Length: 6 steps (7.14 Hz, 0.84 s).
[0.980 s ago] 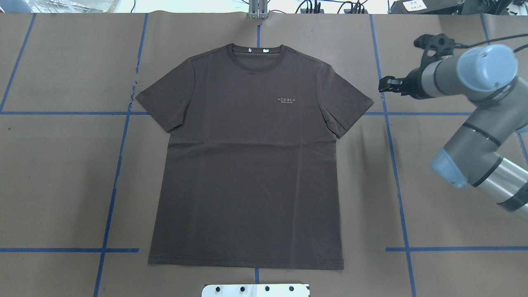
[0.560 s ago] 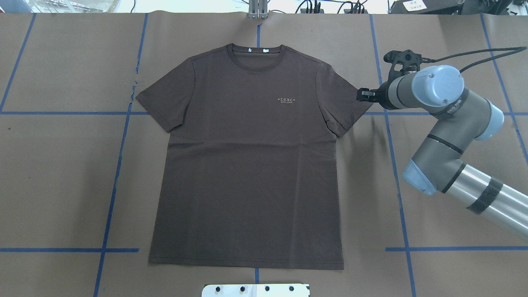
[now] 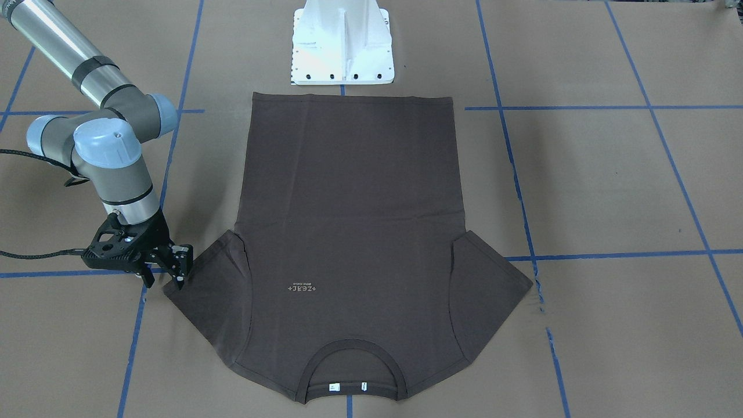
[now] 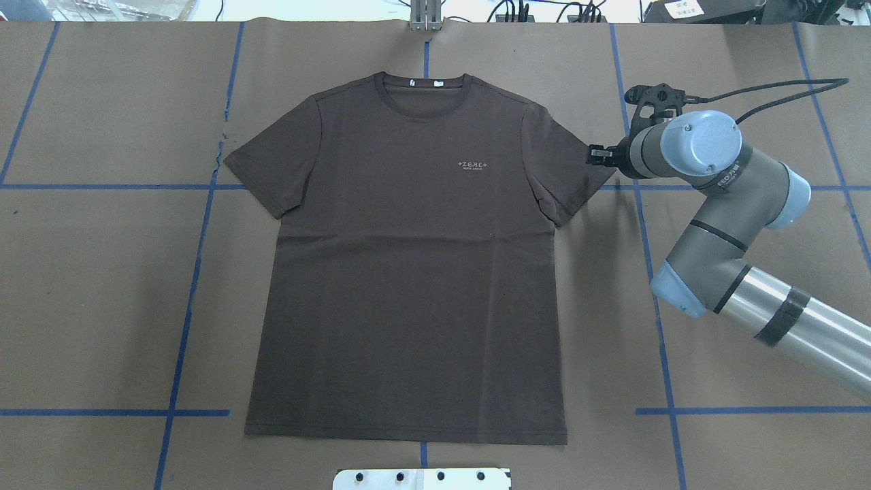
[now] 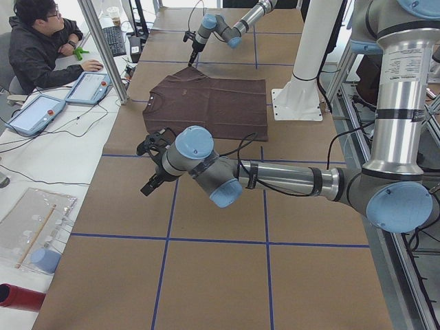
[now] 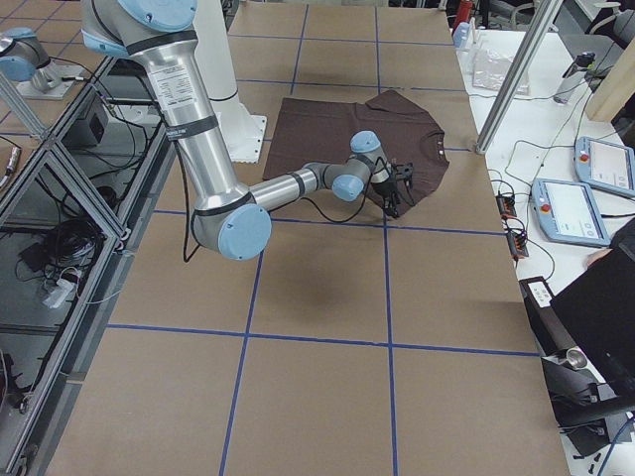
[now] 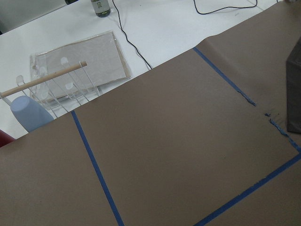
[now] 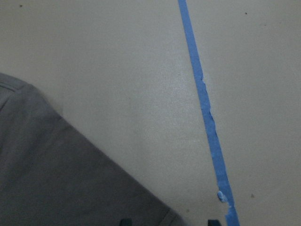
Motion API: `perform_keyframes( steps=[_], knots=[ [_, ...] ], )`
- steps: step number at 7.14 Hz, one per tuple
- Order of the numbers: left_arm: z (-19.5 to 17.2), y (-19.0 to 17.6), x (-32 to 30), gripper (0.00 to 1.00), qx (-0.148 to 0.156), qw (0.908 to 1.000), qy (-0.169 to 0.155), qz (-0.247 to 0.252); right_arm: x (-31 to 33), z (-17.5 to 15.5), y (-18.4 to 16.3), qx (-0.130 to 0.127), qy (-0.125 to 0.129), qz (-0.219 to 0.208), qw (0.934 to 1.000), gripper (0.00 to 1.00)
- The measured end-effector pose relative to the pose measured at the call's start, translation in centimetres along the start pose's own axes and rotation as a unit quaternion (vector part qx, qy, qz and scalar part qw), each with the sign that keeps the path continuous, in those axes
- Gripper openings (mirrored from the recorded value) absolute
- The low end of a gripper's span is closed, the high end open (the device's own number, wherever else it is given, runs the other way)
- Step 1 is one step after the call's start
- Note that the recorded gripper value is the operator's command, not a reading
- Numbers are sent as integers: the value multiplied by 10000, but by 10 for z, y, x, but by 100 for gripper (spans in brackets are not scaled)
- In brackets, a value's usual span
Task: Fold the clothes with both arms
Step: 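Move the right gripper to the sleeve nearest it and grasp its edge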
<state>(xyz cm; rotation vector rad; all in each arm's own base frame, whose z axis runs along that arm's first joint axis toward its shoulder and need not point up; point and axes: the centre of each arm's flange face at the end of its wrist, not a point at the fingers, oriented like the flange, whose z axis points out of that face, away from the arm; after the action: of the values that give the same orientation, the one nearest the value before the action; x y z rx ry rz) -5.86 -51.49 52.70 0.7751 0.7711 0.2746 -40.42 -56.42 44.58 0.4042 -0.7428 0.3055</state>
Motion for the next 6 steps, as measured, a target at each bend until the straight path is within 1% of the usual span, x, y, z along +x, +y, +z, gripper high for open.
perform_keyframes(
  steps=[6],
  knots=[
    [0, 0, 0, 100, -5, 10000, 0, -5, -10, 13, 3, 5, 76, -42, 10000, 61]
  ],
)
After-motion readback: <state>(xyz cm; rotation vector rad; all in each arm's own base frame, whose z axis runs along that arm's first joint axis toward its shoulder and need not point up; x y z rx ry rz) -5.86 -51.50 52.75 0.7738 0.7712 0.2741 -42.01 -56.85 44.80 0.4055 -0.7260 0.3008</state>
